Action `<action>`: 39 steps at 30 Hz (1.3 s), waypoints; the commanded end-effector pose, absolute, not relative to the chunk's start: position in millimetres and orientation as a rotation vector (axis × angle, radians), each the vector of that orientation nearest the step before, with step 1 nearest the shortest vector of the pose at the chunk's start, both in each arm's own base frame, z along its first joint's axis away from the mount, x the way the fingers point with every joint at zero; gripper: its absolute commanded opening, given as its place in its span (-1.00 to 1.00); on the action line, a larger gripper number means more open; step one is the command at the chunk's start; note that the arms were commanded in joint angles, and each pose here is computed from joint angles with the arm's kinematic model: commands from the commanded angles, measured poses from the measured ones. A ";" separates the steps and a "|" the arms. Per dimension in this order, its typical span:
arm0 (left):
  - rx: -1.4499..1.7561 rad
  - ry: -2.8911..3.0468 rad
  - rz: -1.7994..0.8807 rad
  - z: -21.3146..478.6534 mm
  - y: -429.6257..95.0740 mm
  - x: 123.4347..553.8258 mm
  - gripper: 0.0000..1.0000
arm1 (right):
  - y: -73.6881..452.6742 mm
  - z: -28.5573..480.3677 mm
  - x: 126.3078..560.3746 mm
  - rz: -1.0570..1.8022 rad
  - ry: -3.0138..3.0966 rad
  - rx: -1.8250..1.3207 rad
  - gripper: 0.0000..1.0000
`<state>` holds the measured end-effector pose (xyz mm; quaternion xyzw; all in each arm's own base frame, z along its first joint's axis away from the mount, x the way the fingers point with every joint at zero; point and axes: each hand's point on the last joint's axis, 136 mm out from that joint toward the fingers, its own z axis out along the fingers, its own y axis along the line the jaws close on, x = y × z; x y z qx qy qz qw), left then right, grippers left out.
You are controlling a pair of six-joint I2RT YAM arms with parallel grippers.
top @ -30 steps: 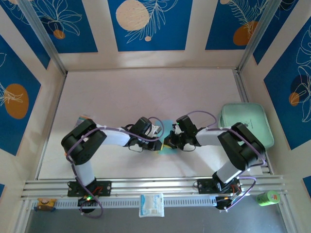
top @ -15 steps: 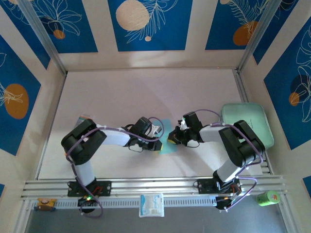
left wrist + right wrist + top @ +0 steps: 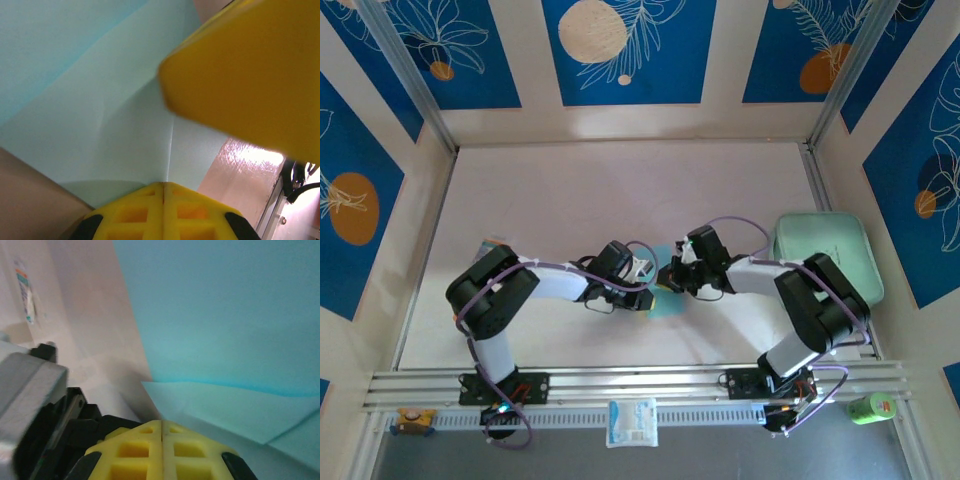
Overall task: Fold a paper plane with a square sheet of paper (pick it up from the middle)
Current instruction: Fold the triangle a second time at the center of the table.
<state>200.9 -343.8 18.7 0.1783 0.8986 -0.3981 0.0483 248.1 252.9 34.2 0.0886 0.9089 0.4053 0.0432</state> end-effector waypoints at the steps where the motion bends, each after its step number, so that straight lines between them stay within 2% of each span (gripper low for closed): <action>1: 0.491 2.906 -1.030 -13.9 -313.6 187.5 -1.00 | 244.6 10.7 247.1 1.154 2.839 0.314 -0.96; 18: 0.500 2.942 -1.003 -25.8 -306.9 181.0 -1.00 | 186.7 1.1 300.3 1.198 2.722 0.491 -0.96; 22: 0.504 2.939 -1.001 -24.7 -306.4 180.9 -1.00 | 187.2 19.2 305.4 1.249 2.679 0.467 -0.96; 30: 0.528 2.930 -1.004 -20.2 -305.3 179.3 -1.00 | 209.0 51.0 286.5 1.279 2.679 0.329 -0.95; 34: 0.532 2.925 -1.009 -17.8 -306.3 179.9 -1.00 | 224.4 35.9 267.0 1.259 2.733 0.315 -0.96; 39: 0.546 2.930 -1.015 -17.5 -306.6 178.1 -1.00 | 209.4 3.5 258.8 1.149 2.812 0.439 -0.99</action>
